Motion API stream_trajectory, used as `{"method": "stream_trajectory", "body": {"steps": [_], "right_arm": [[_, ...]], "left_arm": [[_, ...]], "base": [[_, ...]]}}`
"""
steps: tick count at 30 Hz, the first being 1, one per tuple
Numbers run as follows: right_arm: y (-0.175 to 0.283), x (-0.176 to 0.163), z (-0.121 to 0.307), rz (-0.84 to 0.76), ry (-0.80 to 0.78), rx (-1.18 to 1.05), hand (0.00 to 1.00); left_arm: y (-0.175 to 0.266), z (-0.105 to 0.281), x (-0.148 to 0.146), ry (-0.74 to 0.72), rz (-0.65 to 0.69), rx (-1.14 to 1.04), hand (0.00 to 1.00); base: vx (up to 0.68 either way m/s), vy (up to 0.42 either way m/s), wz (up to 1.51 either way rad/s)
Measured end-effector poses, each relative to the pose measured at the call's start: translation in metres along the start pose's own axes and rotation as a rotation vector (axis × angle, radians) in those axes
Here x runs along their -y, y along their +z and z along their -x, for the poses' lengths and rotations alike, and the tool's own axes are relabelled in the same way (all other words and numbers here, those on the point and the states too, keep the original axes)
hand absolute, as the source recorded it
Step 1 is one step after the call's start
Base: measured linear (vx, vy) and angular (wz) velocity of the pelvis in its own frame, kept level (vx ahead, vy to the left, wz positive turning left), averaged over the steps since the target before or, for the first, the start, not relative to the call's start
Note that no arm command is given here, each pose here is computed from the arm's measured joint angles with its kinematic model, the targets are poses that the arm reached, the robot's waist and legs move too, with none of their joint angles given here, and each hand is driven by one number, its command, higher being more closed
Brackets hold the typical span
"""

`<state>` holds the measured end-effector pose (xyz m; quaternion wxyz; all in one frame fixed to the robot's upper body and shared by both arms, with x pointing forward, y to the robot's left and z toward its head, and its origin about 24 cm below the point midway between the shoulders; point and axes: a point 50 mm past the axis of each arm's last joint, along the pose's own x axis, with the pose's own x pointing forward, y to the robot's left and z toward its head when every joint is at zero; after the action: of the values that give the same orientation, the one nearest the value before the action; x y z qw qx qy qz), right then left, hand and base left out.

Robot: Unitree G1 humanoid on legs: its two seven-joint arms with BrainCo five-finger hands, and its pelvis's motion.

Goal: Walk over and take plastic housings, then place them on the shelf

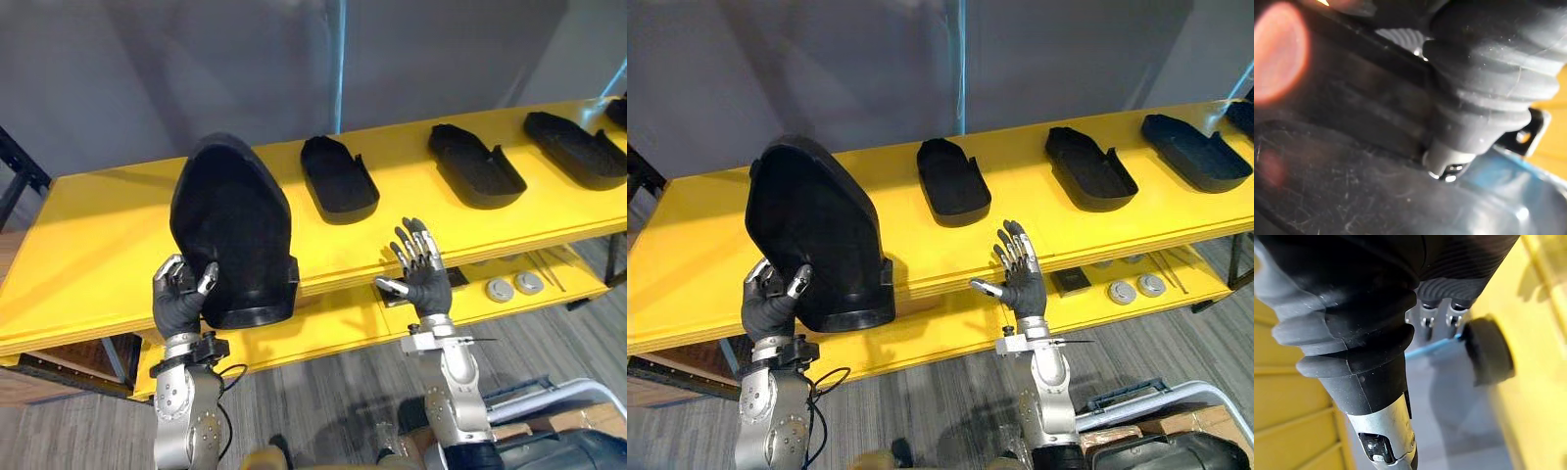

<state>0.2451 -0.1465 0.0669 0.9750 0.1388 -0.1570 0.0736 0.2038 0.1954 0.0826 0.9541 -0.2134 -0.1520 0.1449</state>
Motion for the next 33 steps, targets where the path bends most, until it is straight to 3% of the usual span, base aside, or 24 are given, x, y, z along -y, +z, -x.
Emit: {"method": "stream_trajectory", "body": {"steps": [7,15,20,24,28,33], "right_arm": [[0.006,0.007,-0.003,0.005,-0.009,0.024,0.00],[-0.001,-0.002,-0.001,-0.094,-0.151,0.043,0.00],[0.003,-0.008,-0.002,-0.072,-0.127,0.061,0.00],[0.009,-0.008,-0.003,-0.023,-0.091,0.070,0.00],[0.025,-0.007,-0.005,0.018,-0.037,0.126,0.00],[0.037,-0.005,-0.005,0.048,0.002,0.150,0.00]], "left_arm": [[-0.007,0.000,-0.001,0.010,-0.002,-0.016,1.00],[-0.010,-0.011,0.002,-0.140,-0.130,-0.041,1.00],[-0.005,-0.015,0.002,-0.173,-0.166,-0.041,1.00],[-0.009,-0.013,0.018,-0.187,-0.112,-0.080,1.00],[-0.007,-0.014,0.027,-0.129,-0.032,-0.063,1.00],[0.009,-0.034,0.008,0.097,0.068,0.024,1.00]], "base": [[0.04,0.134,-0.06],[0.04,0.253,0.24],[0.01,0.010,-0.08],[0.03,-0.095,0.00],[-0.01,-0.103,-0.02],[-0.07,-0.071,-0.01]]}}
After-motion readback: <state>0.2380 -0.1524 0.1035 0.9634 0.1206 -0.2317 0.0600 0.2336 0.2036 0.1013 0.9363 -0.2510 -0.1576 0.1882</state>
